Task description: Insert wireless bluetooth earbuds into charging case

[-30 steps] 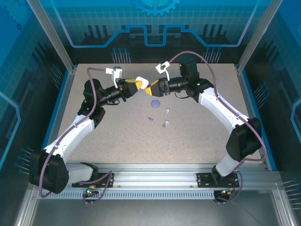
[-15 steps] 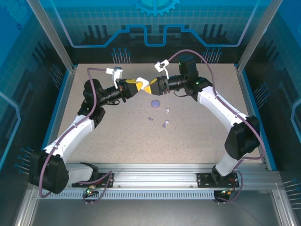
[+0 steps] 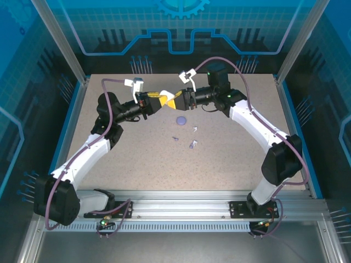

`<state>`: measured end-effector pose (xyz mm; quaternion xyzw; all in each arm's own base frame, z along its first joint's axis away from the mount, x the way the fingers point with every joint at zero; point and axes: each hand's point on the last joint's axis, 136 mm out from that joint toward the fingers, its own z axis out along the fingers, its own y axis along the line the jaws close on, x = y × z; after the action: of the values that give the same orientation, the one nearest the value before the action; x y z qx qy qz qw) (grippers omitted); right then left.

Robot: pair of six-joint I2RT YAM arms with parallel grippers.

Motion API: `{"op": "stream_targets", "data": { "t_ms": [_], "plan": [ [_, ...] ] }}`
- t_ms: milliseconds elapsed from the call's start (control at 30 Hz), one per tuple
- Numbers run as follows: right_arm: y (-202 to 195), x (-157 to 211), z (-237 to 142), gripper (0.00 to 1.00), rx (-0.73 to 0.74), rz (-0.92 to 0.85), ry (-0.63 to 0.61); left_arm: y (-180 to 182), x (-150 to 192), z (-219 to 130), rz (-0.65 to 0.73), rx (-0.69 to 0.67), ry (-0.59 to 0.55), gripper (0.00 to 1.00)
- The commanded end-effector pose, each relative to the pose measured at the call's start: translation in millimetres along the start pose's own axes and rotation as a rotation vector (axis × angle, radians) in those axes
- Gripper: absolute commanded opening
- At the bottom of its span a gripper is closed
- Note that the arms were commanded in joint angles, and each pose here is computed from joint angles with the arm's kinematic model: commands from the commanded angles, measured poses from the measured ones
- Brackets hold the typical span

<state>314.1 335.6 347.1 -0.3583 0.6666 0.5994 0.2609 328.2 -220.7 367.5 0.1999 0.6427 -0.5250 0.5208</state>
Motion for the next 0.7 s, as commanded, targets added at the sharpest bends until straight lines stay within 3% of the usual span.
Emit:
{"op": "stream_targets", "data": {
  "t_ms": [0,167,267,433,567,667],
  "plan": [
    [11,-7,2,0.33,-0.030,-0.046,0.000,-13,-11,1,0.033,0.033,-0.015,0.17],
    [8,-5,0,0.23,0.005,-0.037,0.006,-10,-7,1,0.026,0.020,0.003,0.21],
    [2,0,-2,0.22,0.051,-0.032,0.028,-7,-4,1,0.020,-0.001,0.025,0.33],
    [-6,12,-8,0.20,0.116,-0.021,0.074,1,1,4,-0.013,-0.035,0.086,0.67],
    [-12,20,-18,0.21,0.157,-0.008,0.095,0,2,4,-0.020,-0.052,0.140,0.79],
    [-11,25,-26,0.21,0.169,-0.006,0.112,4,2,-1,-0.036,-0.065,0.180,0.80]
  ]
}}
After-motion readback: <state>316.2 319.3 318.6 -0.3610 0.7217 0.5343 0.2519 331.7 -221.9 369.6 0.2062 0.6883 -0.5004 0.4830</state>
